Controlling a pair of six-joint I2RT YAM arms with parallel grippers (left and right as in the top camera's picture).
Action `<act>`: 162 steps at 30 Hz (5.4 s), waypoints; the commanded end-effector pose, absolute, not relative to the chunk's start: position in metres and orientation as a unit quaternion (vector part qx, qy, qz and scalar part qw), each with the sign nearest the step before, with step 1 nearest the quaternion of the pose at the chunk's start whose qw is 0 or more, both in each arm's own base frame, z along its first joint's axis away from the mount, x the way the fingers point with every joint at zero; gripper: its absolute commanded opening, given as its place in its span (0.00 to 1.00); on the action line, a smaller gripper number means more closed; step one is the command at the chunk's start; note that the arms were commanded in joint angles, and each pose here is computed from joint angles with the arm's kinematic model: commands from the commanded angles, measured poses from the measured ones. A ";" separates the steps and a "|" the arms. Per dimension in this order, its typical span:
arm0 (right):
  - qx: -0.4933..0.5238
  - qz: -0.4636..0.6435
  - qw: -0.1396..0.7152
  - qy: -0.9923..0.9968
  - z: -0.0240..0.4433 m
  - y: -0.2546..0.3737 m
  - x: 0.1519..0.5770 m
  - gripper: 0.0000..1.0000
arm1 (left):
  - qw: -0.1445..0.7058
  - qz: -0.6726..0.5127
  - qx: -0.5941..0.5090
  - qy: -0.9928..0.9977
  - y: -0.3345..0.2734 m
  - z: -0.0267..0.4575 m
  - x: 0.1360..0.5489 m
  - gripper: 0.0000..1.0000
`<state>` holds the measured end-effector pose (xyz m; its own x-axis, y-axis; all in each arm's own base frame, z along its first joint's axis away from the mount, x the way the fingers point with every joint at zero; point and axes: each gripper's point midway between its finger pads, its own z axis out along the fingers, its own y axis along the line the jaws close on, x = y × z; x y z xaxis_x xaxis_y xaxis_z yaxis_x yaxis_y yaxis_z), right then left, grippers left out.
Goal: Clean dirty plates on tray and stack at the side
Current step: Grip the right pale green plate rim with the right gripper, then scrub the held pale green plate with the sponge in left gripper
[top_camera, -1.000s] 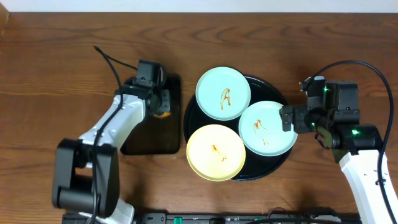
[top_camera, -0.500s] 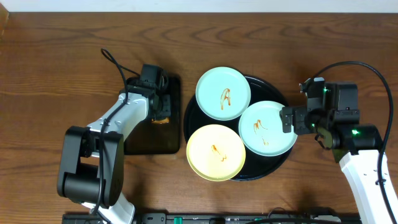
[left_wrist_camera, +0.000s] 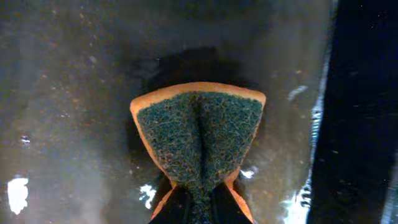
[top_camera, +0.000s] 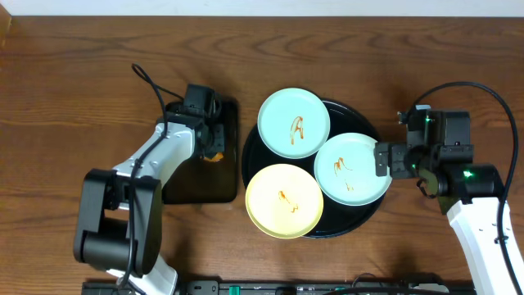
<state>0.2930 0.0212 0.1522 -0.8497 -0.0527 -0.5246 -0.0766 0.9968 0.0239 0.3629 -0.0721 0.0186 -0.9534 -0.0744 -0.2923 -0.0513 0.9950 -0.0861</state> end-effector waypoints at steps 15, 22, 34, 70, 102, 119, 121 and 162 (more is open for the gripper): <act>0.047 0.153 0.101 0.982 0.061 0.007 0.295 0.68 | 0.197 -0.049 -0.057 0.978 -0.069 0.078 0.355 0.08; 0.048 0.163 0.069 0.983 0.044 0.010 0.292 0.61 | 0.197 -0.049 -0.057 0.978 -0.069 0.078 0.355 0.08; 0.051 0.145 0.061 0.986 0.037 0.005 0.286 0.60 | 0.195 -0.049 -0.056 0.978 -0.069 0.078 0.354 0.08; 0.064 0.136 0.049 0.987 0.019 0.003 0.273 0.16 | 0.195 -0.049 -0.056 0.978 -0.069 0.078 0.354 0.08; 0.081 0.137 0.045 0.986 0.014 0.004 0.269 0.01 | 0.252 -0.131 0.024 0.959 -0.145 0.122 0.373 0.07; 0.089 0.137 0.044 0.985 0.014 0.004 0.270 0.01 | 0.296 -0.266 0.097 0.912 -0.281 0.159 0.352 0.08; 0.089 0.138 0.044 0.985 0.014 0.004 0.270 0.01 | 0.284 -0.305 0.105 0.903 -0.306 0.160 0.345 0.07; 0.090 0.142 0.041 0.985 0.015 0.006 0.268 0.01 | 0.275 -0.190 0.162 0.929 -0.371 0.029 0.322 0.07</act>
